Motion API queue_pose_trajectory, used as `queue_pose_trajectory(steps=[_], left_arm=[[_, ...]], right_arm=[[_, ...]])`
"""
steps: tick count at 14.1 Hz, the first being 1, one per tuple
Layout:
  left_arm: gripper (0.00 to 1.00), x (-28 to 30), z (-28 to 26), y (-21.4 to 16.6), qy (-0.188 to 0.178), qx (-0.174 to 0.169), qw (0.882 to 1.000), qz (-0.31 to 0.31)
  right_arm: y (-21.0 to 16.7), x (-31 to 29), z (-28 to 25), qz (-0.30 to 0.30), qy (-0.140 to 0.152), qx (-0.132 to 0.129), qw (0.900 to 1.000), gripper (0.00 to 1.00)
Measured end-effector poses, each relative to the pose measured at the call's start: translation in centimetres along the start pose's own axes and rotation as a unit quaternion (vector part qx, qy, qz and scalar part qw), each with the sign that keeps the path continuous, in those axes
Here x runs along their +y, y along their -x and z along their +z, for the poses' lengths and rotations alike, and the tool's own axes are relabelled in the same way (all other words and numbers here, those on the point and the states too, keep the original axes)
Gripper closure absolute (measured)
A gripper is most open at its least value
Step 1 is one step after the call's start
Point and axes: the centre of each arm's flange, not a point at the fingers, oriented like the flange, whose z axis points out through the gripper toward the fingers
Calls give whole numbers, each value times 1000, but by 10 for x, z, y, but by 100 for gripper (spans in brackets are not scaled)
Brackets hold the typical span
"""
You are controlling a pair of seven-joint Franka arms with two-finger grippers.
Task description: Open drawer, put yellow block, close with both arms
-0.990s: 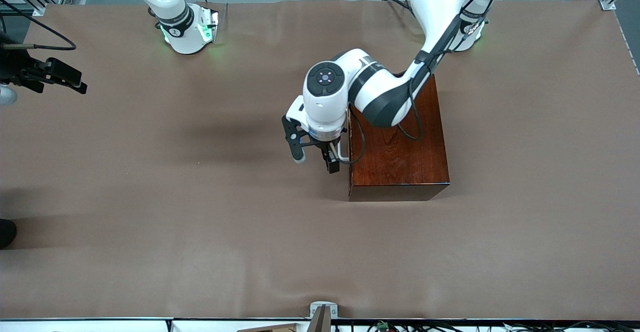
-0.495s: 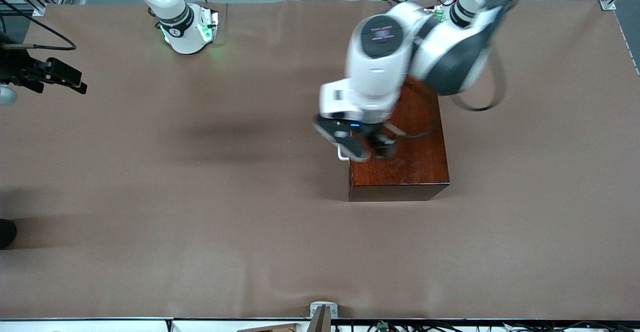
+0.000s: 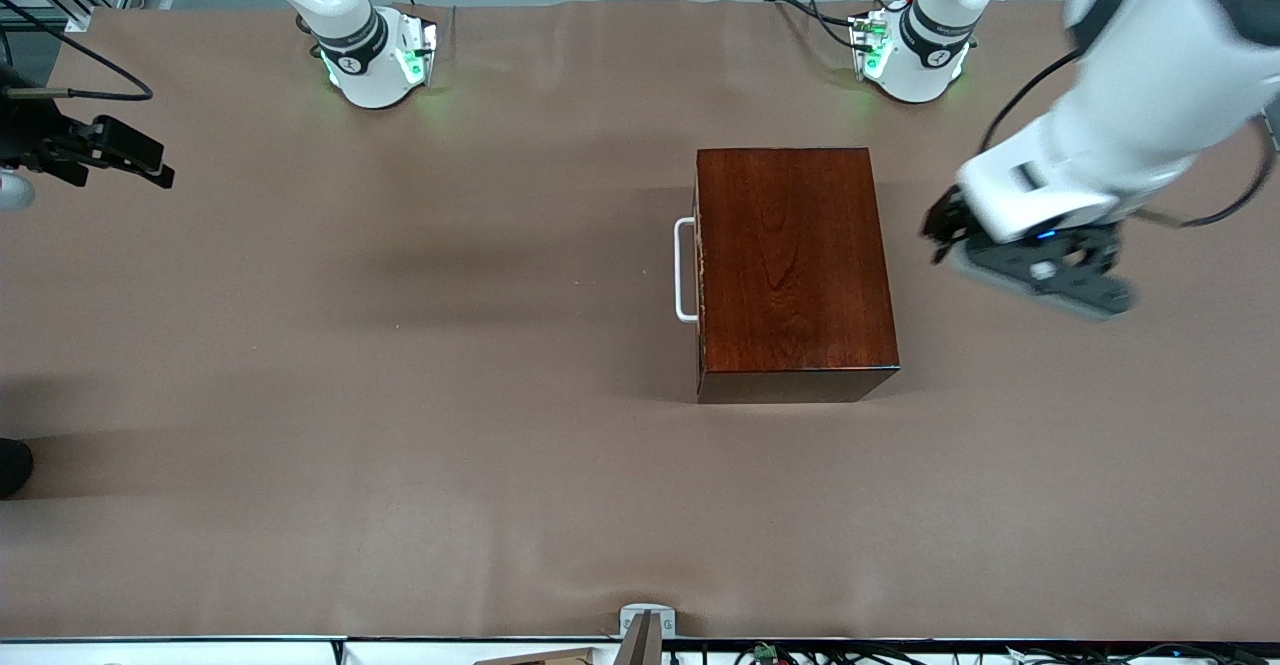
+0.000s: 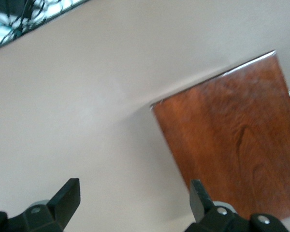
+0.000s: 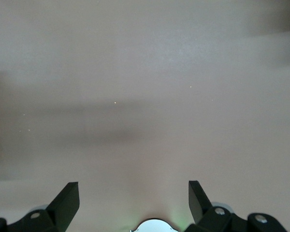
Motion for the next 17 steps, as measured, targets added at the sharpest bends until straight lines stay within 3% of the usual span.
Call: queue_pose_trajectory(steps=[2,4,9,17], left_arm=[[0,-16,-7,19,1,-28,999,-18],[0,-39,-8,30,4,-35,998,-44],[0,-84,-8,51,20,-34,991,-128],[0,-95,-3,96,11,-10,985,-173]], right_arm=[[-1,0,-1,0,0,3,1000,0],[-1,-1,-1,-1,0,7,1000,0],[-2,-3,-2,-2,0,10,1000,0],[-7,-3,-12,-2,-1,25,1000,0]])
